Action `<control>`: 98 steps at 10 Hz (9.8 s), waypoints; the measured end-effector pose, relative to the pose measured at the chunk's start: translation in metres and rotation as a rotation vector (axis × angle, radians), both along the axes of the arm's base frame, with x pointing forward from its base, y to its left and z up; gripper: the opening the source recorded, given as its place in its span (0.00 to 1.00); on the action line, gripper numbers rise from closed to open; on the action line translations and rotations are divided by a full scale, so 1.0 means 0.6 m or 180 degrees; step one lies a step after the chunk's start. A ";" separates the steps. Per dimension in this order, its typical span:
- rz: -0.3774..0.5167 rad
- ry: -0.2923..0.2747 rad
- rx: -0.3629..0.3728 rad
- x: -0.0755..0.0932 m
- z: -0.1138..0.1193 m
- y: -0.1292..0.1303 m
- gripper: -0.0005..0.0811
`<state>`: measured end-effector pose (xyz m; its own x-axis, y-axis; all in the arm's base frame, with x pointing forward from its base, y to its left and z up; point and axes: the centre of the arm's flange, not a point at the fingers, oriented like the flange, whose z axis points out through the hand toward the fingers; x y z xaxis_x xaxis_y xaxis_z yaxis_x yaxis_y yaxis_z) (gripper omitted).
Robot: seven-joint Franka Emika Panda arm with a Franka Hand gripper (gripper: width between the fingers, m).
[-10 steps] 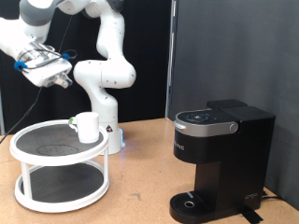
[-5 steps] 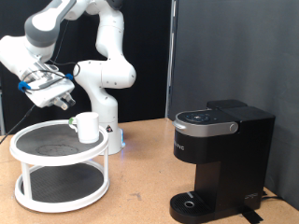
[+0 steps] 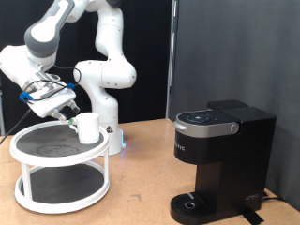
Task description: Make a cup of coffee with the keurig machine
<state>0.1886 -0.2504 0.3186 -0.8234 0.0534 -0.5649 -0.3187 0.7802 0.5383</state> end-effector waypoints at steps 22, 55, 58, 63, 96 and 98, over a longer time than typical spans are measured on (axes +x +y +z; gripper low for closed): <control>0.0284 -0.0061 0.0486 0.016 0.056 -0.005 0.02; -0.0122 0.0433 -0.0064 0.383 -0.132 0.277 0.02; -0.0057 0.0189 -0.0038 0.395 -0.168 0.321 0.02; 0.0025 -0.0063 0.0009 0.397 -0.197 0.395 0.02; 0.0468 -0.0521 0.1098 0.310 -0.062 0.333 0.91; 0.0631 -0.0884 0.1148 0.322 -0.026 0.345 0.91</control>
